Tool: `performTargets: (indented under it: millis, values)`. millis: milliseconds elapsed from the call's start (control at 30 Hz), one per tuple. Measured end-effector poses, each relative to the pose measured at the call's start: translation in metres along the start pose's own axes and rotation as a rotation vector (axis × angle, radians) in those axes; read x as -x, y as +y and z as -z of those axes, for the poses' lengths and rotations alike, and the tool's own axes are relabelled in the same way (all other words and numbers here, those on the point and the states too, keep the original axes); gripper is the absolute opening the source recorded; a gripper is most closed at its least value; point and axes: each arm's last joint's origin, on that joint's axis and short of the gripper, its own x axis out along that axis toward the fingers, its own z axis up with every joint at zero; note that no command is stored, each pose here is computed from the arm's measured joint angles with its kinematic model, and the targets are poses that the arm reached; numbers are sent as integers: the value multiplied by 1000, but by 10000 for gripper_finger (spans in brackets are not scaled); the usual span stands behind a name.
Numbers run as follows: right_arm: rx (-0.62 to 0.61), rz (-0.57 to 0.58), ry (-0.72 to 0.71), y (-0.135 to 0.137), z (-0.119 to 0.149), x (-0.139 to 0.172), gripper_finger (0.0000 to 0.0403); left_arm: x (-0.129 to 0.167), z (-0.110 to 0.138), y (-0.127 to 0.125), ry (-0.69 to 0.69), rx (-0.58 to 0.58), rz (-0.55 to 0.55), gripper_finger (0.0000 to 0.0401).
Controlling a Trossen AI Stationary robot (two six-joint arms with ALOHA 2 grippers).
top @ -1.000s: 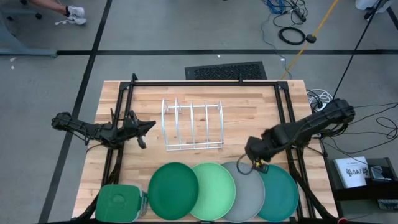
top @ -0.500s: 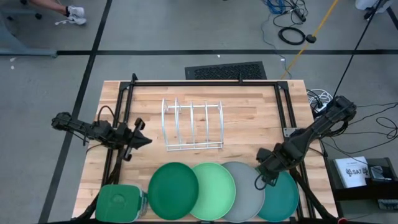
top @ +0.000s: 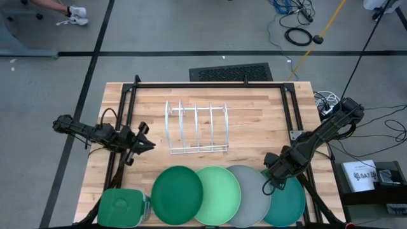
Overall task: Sort dishes
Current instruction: Put the green plate into the white dish rack
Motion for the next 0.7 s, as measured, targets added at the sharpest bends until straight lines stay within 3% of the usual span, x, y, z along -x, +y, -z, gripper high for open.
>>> performTargets:
  millis: [233,433,700]
  values:
    - [119,52,17,-2,0,-3,215,0,3,0,31,23,-2,121]
    - [153,96,41,-5,1,-4,215,0,4,0,44,42,16,128]
    - [135,66,68,-4,-3,5,215,0,4,1,37,16,-21,128]
